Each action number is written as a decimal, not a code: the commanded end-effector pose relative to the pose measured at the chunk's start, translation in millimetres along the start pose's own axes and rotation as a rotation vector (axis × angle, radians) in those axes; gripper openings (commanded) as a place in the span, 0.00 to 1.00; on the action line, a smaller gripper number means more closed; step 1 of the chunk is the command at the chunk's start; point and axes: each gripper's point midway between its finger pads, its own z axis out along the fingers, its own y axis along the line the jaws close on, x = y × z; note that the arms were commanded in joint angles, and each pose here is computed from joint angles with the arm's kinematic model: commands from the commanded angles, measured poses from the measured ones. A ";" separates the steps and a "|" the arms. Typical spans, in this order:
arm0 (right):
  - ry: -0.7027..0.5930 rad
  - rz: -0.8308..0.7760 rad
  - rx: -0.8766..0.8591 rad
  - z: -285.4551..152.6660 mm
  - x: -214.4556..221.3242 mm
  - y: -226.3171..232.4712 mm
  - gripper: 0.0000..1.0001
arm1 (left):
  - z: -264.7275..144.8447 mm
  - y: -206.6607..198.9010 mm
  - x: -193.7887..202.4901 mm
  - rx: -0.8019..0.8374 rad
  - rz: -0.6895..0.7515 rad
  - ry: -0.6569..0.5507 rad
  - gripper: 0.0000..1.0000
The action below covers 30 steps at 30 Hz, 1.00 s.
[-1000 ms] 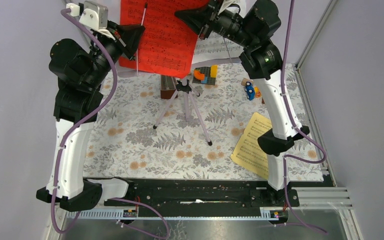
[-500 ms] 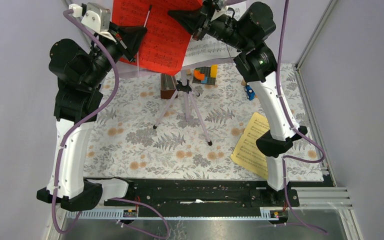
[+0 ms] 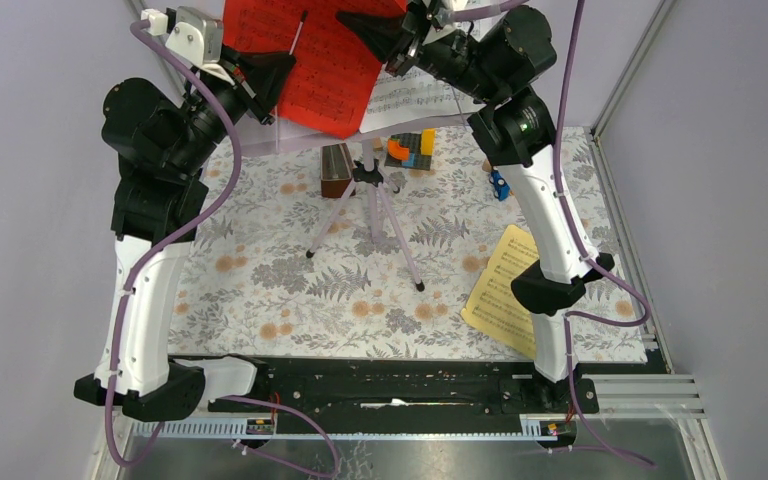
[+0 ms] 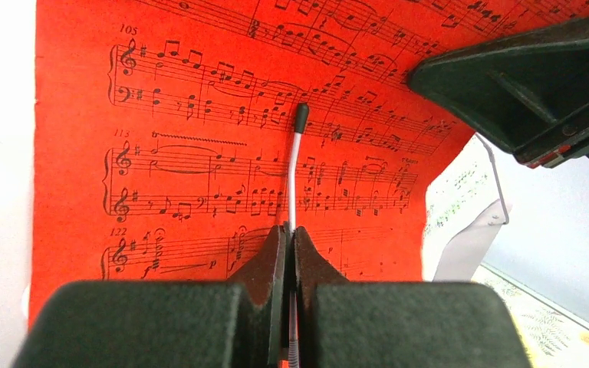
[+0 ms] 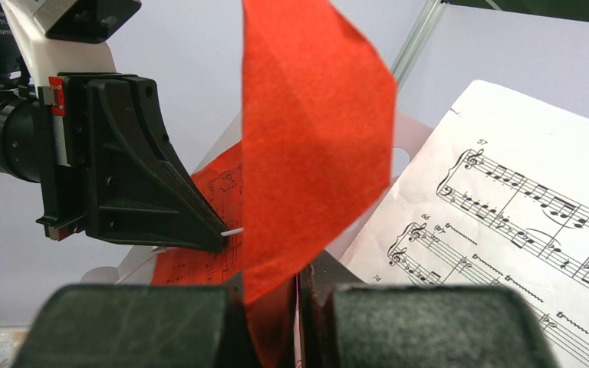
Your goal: Set up the instrument practice props
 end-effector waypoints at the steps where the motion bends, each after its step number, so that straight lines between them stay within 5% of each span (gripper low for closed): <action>1: -0.091 -0.081 0.019 -2.1 -39.6 -2.3 0.07 | -5.0 -7.5 6.2 0.039 -0.017 0.025 0.00; 13: -0.063 -0.053 -0.011 6.7 -16.3 5.2 0.13 | -4.0 -8.5 12.7 0.050 -0.030 0.036 0.00; 30: -0.023 0.044 0.003 14.1 8.7 7.5 0.45 | -9.8 -12.1 8.7 0.056 -0.026 0.027 0.00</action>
